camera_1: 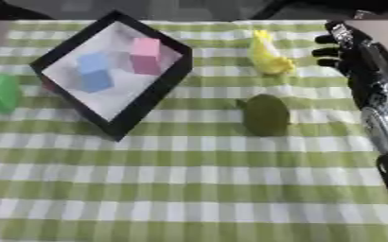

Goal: Pick up objects on the table and place them in the box.

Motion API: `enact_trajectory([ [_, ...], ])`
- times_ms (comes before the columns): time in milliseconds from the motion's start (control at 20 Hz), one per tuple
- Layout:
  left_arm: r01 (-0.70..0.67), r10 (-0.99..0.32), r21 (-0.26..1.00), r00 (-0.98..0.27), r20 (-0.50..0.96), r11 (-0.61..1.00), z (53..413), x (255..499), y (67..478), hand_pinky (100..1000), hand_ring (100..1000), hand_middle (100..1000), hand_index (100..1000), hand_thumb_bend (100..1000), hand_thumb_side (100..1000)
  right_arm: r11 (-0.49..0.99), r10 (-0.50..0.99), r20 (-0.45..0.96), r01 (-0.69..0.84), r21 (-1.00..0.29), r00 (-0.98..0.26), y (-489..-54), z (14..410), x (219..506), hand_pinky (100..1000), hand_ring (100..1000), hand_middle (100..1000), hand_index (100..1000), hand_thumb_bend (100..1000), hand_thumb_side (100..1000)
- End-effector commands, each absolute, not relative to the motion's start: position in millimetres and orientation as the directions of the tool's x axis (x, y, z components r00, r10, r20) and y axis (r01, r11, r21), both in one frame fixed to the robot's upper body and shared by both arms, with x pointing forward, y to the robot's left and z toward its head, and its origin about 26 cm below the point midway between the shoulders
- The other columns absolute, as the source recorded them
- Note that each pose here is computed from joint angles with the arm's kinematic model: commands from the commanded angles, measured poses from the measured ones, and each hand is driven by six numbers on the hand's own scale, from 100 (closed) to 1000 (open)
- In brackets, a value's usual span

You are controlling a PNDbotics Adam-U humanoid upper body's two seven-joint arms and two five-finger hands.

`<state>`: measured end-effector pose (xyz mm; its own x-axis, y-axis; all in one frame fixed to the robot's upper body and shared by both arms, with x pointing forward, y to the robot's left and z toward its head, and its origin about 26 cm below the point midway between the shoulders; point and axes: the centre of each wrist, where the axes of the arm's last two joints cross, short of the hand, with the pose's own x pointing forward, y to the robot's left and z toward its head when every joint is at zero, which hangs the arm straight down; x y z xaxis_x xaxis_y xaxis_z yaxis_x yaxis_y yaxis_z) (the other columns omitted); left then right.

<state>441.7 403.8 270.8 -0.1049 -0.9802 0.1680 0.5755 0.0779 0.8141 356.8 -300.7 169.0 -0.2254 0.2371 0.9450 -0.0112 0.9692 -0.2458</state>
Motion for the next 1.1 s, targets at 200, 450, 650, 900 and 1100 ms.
enact_trajectory([
  [200, 0.577, -0.985, 0.813, -0.080, 0.151, 0.077, 272, 441, 413, 827, 812, 793, 849, 774, 188, 0.965, 0.255, 0.933, 0.009, -0.261, -0.252, -307, 181, 356, 795, 741, 730, 876, 100, 790],
  [450, 0.596, -0.986, 0.799, -0.070, 0.148, 0.078, 262, 443, 415, 827, 816, 797, 849, 792, 184, 0.966, 0.252, 0.934, 0.007, -0.259, -0.251, -306, 180, 356, 795, 741, 730, 876, 100, 792],
  [650, 0.604, -0.990, 0.794, -0.066, 0.128, 0.062, 257, 445, 414, 827, 821, 799, 849, 811, 174, 0.966, 0.250, 0.935, 0.006, -0.257, -0.251, -306, 180, 356, 795, 742, 730, 876, 100, 792],
  [900, 0.607, -0.993, 0.794, -0.062, 0.097, 0.040, 251, 447, 414, 825, 827, 801, 846, 836, 127, 0.967, 0.248, 0.936, 0.005, -0.255, -0.248, -306, 179, 356, 795, 742, 730, 876, 100, 795],
  [1100, 0.602, -0.996, 0.798, -0.056, 0.075, 0.026, 247, 448, 415, 825, 828, 802, 844, 846, 100, 0.968, 0.246, 0.938, 0.004, -0.252, -0.246, -306, 178, 356, 795, 742, 730, 876, 100, 798],
])
